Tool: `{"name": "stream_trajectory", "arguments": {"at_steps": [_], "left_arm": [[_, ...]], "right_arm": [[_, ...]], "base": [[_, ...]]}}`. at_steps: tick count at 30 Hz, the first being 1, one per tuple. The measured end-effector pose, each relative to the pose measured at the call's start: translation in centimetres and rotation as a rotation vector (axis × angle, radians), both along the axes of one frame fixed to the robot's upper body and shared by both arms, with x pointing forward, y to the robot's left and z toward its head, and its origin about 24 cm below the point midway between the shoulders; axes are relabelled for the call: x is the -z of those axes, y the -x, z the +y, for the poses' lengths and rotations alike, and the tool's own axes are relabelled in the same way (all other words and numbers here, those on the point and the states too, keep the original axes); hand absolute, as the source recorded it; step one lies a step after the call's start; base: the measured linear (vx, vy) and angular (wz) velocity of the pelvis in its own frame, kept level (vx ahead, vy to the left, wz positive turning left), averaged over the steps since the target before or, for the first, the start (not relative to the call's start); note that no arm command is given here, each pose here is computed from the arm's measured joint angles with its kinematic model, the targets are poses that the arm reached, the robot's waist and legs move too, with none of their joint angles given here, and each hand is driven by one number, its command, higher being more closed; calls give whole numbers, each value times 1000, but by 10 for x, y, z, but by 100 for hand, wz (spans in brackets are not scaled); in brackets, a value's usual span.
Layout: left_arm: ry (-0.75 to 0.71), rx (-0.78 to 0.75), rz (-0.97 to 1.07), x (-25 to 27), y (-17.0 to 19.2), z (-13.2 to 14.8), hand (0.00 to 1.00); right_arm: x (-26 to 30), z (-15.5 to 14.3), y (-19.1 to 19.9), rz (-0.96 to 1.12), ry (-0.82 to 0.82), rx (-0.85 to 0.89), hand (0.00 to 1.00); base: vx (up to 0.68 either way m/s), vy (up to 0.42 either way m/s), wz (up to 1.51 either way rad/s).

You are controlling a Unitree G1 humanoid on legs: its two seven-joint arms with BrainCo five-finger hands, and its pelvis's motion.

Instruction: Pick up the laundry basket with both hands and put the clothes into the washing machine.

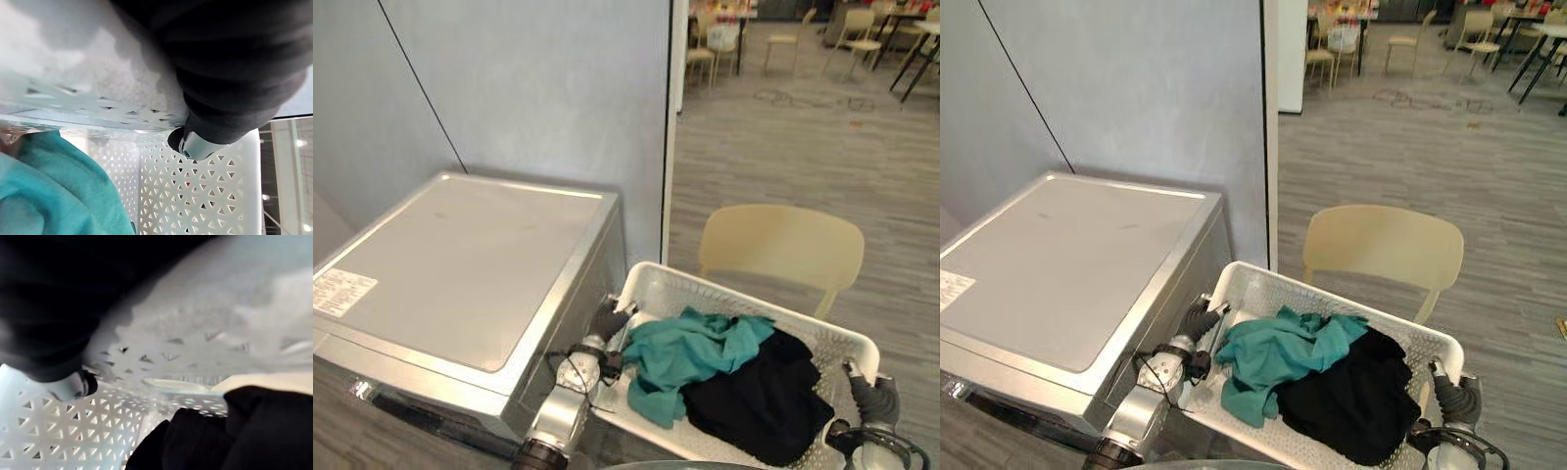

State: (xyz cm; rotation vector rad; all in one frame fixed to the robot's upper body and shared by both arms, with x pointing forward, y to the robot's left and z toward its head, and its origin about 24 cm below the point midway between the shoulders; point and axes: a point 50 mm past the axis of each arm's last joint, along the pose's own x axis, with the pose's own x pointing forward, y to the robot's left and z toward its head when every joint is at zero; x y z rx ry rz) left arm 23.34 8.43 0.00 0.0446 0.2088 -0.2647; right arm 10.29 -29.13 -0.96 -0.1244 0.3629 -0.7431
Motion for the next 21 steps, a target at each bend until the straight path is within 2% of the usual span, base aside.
{"name": "stream_trajectory", "arguments": {"at_steps": [7, 16, 21], "left_arm": [[15, 28, 28, 3, 2, -3, 100], [22, -5, 7, -2, -5, 7, 100], [-6, -38, 14, 0, -14, 17, 100]], "right_arm": [[23, 1, 12, 38, -80, 49, 100], [34, 3, -16, 1, -143, -2, 100], [40, 7, -41, 5, -179, -47, 100]], "base": [[-9, 177, -26], [-17, 49, -38], [47, -149, -27]]}}
